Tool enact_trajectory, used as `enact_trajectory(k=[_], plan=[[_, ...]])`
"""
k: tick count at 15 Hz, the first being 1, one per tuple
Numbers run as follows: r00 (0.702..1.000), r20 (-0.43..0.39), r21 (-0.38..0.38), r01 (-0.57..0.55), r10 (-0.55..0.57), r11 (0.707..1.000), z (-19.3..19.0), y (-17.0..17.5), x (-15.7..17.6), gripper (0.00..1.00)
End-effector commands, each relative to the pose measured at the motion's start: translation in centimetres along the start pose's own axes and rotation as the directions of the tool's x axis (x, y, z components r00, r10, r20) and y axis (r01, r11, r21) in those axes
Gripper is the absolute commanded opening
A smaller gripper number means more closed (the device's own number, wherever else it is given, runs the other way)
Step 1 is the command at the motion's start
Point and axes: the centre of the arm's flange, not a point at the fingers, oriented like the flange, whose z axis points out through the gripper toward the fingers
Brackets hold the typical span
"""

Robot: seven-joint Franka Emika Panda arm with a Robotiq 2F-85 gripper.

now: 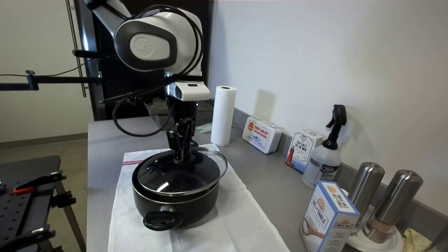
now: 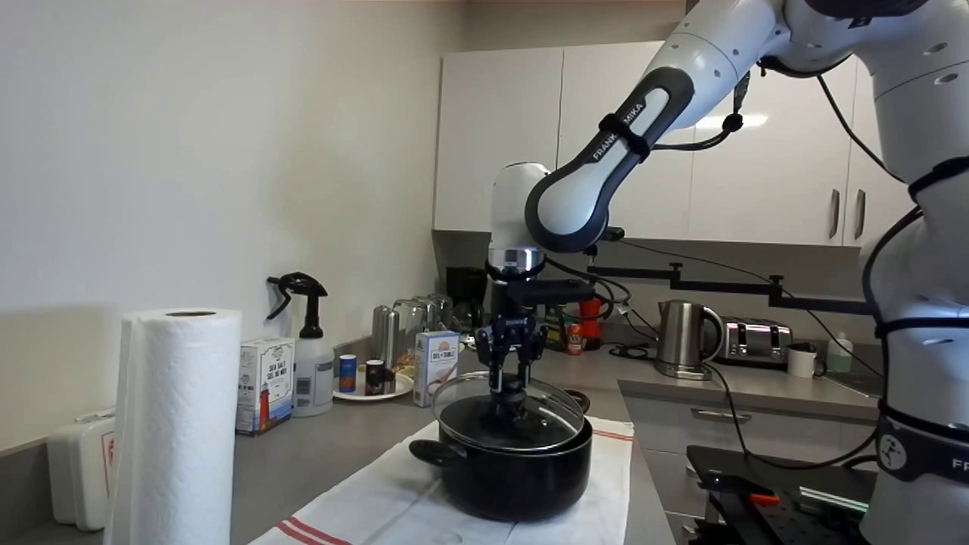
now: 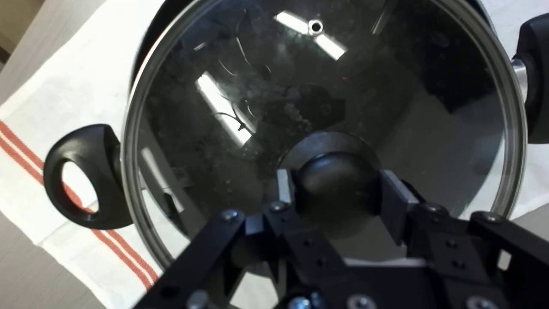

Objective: Put the glass lid on the black pot.

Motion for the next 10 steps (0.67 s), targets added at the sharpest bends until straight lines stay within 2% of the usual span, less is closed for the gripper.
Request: enact_trajectory(k=[1, 10], plan=[[0.999, -0.008, 0.038, -0.031, 0.031, 0.999, -0.4, -0.7, 0.3, 0.25], [0.994, 0.032, 0.086, -0.109, 0.107, 0.99, 1.2, 0.4, -0.4, 0.25]])
